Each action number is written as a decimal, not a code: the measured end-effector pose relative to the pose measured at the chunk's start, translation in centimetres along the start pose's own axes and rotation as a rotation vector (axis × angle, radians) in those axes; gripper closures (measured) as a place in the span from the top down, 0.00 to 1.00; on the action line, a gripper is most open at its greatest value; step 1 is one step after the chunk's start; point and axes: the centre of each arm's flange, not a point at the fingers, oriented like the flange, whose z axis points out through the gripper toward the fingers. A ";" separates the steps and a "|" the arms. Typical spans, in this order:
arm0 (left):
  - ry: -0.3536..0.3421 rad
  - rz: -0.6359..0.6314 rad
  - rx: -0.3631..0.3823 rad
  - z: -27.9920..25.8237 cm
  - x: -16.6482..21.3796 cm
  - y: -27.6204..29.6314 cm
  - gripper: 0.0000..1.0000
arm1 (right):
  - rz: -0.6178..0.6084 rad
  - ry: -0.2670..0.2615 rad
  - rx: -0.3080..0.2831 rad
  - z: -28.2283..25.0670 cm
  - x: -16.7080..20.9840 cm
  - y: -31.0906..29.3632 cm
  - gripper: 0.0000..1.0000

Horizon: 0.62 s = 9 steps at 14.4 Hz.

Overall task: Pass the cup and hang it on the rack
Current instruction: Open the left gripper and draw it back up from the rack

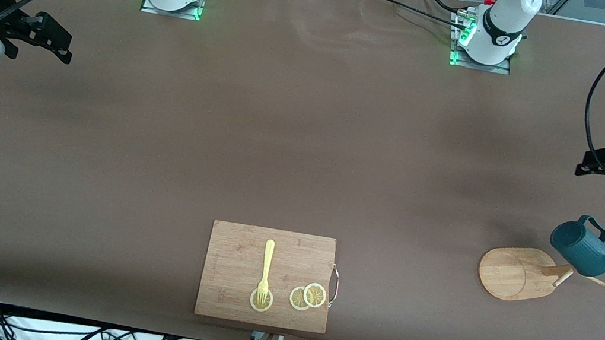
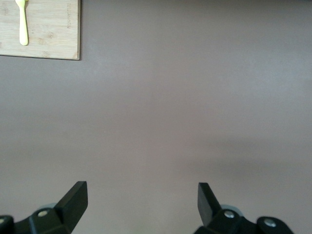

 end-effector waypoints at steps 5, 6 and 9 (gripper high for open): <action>-0.030 0.012 0.037 -2.1 -1.5 1.7 1.00 | 0.000 0.000 0.000 0.0 0.0 0.0 1.00; -0.048 -0.014 0.035 -2.4 -1.7 2.5 1.00 | 0.000 0.000 0.000 0.0 0.0 0.0 1.00; -0.060 -0.134 0.036 -3.4 -2.2 3.6 1.00 | 0.000 0.000 0.000 0.0 0.0 0.0 1.00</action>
